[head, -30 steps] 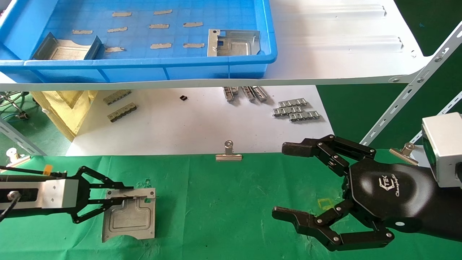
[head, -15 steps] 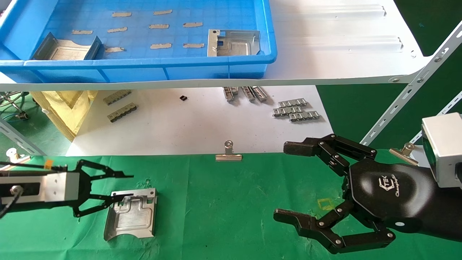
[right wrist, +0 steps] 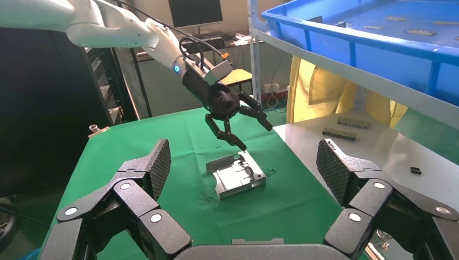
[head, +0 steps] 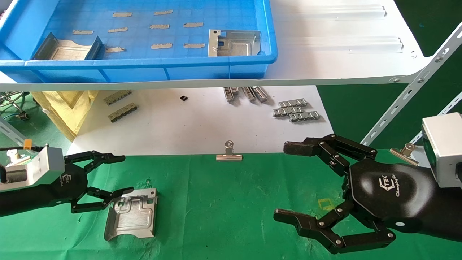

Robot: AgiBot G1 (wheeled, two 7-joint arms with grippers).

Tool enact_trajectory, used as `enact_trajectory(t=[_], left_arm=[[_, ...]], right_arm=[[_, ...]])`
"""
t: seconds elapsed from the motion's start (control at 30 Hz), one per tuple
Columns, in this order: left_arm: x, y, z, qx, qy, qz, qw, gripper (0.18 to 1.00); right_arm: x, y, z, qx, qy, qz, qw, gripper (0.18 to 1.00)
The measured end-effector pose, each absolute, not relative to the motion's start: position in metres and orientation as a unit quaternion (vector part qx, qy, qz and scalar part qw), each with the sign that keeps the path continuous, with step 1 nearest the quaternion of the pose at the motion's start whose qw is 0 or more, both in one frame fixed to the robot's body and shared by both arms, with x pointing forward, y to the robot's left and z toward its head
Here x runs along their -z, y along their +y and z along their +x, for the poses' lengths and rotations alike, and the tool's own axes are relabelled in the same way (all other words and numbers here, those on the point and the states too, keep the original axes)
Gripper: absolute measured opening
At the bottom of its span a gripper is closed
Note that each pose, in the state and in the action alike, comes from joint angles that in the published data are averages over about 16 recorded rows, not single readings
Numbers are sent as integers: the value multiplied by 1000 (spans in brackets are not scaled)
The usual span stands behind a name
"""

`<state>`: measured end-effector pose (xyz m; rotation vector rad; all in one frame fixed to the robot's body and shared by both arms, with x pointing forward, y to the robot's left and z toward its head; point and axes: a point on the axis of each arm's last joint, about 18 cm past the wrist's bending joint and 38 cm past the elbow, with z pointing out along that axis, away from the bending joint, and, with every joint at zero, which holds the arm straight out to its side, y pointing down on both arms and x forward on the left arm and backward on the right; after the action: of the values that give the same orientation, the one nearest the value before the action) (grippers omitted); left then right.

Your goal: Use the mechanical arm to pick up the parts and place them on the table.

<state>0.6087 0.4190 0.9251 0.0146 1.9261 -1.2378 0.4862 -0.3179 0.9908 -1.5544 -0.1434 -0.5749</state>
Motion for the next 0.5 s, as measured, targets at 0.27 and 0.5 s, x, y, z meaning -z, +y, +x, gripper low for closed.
enact_trajectory(t=[0.27,0.5], left_arm=[[-927,415,608,502,761,9,410,826],[-933,404,605,522,753,16,401,929]], right_arm=[[-991,-318,486,255,-64,-691,674,1001],[-991,-318,486,255,-64,-691,674,1001]])
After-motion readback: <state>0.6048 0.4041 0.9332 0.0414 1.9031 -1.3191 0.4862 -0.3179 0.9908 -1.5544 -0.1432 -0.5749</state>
